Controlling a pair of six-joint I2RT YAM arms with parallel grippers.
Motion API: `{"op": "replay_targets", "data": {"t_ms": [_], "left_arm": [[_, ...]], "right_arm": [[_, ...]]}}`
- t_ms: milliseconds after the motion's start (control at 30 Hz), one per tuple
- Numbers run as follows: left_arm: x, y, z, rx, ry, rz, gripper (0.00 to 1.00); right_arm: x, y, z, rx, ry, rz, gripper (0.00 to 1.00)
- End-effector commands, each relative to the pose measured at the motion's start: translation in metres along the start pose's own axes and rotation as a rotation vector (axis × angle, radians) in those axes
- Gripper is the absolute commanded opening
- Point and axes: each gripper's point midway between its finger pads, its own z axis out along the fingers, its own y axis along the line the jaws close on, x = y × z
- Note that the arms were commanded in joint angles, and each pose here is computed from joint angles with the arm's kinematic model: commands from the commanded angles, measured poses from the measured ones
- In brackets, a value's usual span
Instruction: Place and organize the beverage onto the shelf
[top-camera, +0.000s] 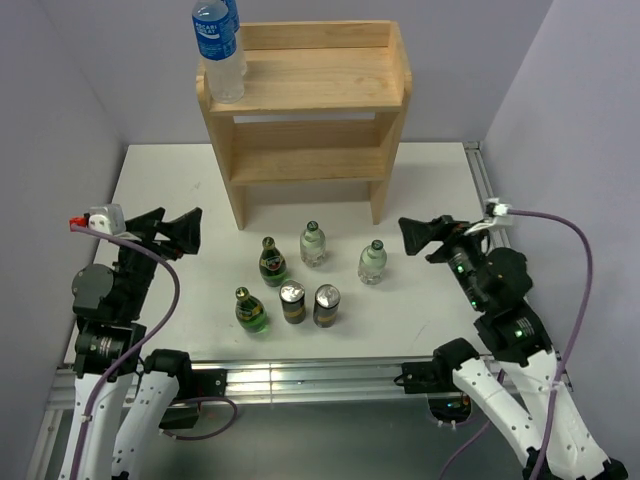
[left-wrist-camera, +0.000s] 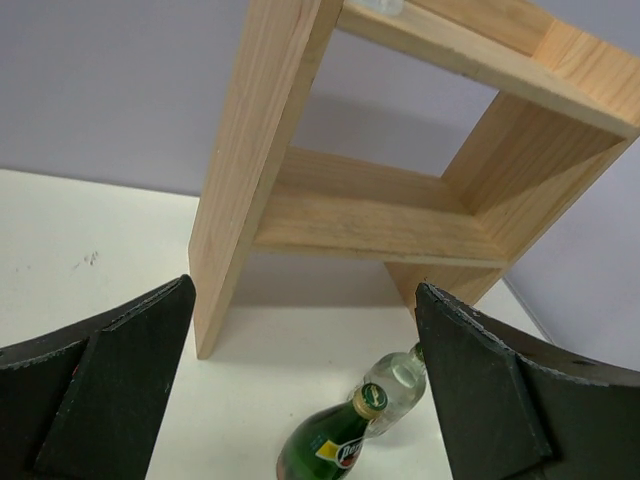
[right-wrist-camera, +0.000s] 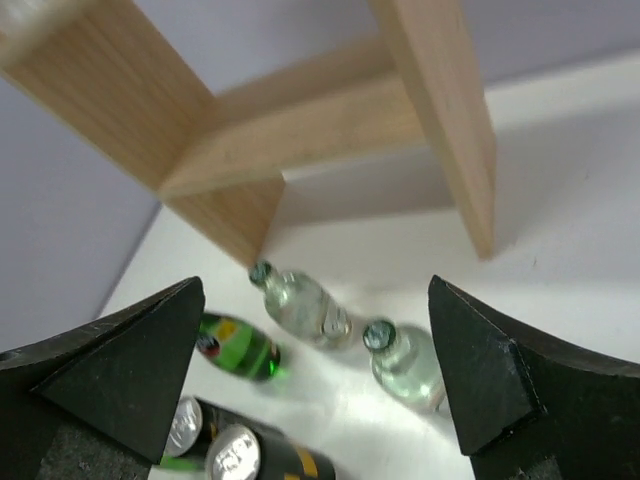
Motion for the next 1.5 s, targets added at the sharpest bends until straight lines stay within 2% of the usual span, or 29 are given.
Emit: {"op": "replay_targets", "data": {"t_ms": [0,200,300,400,1167,1467], "left_arm": [[0.012,0.002,-0.003,0.006,0.041,0.023,0.99],[0.014,0.005,-0.003,-0.007,0.040,0.025,0.99],[0.013,0.006,-0.004,-0.009,0.038,0.028,0.99],[0.014,0.006,-0.004,-0.009,0.038,0.031,0.99],[0.010,0.009,-0.004,-0.026,0.023,0.043,0.99],[0.009,0.009,-0.005,-0.027,0.021,0.043,0.99]], "right_arm": [[0.062,-0.009,0.004,0.012,0.180,0.063,1.00],[0.124,-0.049,-0.001,0.213,0.324,0.083,1.00],[0.147,-0.058,0.001,0.279,0.406,0.050,1.00],[0.160,-0.059,0.008,0.304,0.429,0.018,1.00],[0.218,-0.069,0.058,0.377,0.492,-0.108,1.00],[0.227,-0.079,0.070,0.432,0.469,-0.142,1.00]]}}
